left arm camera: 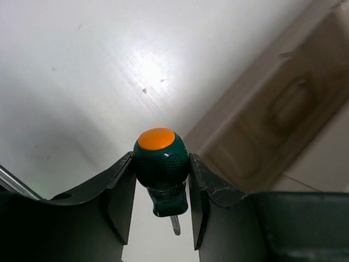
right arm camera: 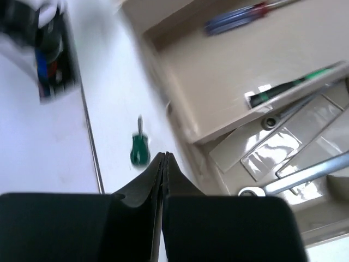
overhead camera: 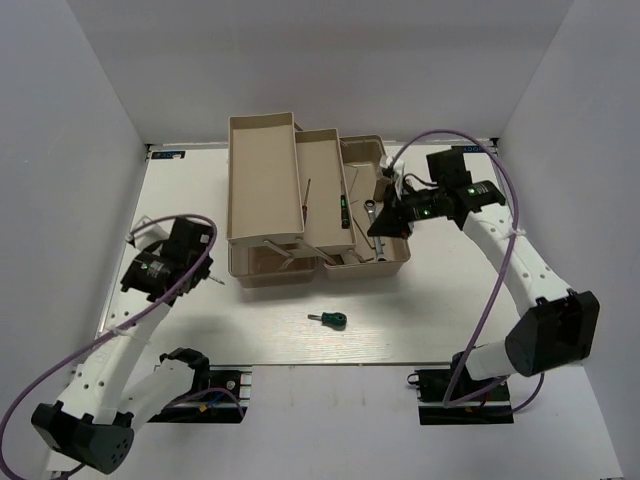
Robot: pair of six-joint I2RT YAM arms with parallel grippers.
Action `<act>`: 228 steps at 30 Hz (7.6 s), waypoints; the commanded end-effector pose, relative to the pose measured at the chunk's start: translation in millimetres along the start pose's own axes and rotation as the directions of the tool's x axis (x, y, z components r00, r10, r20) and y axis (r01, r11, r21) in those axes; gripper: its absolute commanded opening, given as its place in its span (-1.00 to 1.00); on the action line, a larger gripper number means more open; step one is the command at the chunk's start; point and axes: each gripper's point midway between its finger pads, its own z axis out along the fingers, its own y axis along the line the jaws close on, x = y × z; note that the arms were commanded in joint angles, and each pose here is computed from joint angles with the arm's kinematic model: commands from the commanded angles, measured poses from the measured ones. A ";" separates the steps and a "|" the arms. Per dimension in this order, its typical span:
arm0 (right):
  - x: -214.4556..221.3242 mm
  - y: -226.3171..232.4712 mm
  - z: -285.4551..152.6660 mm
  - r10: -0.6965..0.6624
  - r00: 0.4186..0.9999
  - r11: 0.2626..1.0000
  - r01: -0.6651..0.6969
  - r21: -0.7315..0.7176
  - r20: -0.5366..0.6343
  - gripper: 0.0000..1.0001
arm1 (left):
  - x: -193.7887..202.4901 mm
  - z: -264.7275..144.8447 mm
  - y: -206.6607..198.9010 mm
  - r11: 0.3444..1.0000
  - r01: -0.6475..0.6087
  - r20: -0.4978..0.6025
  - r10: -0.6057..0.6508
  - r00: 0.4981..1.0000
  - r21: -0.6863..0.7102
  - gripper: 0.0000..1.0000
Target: Sort the tools into containers
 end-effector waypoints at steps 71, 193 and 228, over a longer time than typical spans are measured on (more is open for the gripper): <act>-28.8 156.2 64.6 -0.650 0.759 0.759 0.651 -0.031 0.036 -1.00 | 76.5 -17.6 16.0 0.952 -0.044 -0.253 0.125 0.959 0.303 0.75; -41.3 149.8 140.4 -0.589 0.787 0.794 0.606 -0.049 0.184 -0.85 | 95.4 44.4 -164.6 0.792 0.239 -0.510 0.104 0.854 0.562 0.04; -122.8 -0.6 -111.3 -0.477 0.878 0.307 0.142 0.941 0.023 -1.00 | 26.1 12.4 -276.8 0.629 0.082 -0.352 0.318 0.880 0.773 0.00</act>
